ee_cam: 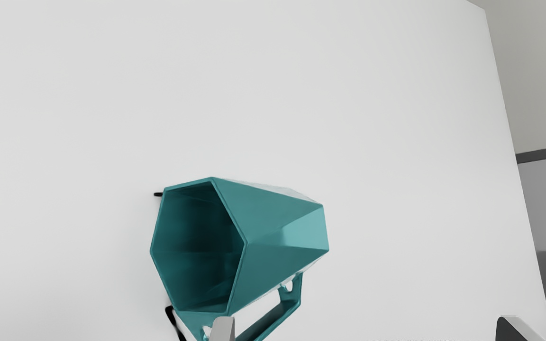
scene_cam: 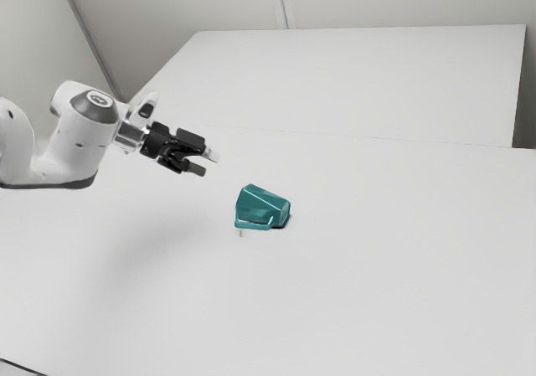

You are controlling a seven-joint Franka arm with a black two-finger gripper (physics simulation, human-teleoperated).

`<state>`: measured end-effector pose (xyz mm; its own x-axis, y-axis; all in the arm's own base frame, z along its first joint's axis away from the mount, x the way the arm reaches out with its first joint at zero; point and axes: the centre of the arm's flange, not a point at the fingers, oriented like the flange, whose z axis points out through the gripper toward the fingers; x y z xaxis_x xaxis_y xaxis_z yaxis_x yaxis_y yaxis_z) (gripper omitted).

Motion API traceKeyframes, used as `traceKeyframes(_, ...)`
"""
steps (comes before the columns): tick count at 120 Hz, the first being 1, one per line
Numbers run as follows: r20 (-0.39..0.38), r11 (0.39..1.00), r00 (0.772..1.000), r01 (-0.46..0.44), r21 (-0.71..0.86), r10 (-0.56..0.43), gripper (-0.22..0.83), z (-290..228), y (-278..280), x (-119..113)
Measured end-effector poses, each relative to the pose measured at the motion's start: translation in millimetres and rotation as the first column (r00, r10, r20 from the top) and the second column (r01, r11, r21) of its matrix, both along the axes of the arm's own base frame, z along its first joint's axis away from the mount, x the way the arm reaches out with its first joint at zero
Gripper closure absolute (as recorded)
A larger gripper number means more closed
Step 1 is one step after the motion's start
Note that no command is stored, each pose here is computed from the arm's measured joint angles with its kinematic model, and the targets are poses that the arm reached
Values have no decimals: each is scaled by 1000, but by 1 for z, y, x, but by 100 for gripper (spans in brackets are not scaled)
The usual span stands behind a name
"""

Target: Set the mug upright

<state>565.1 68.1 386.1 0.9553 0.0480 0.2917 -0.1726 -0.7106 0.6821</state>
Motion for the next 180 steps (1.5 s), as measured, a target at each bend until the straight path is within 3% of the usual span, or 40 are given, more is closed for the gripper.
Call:
traceKeyframes(44, 6, 998, 999, 36, -53, -36, 0, -66, 1, -15)
traceKeyframes(85, 23, 995, 998, 55, -80, -54, 0, -80, -2, -16)
traceKeyframes(156, 47, 992, 995, 93, -88, -90, 0, -88, -21, 23)
traceKeyframes(180, 1, 991, 997, 79, -107, -80, 0, -92, -33, 24)
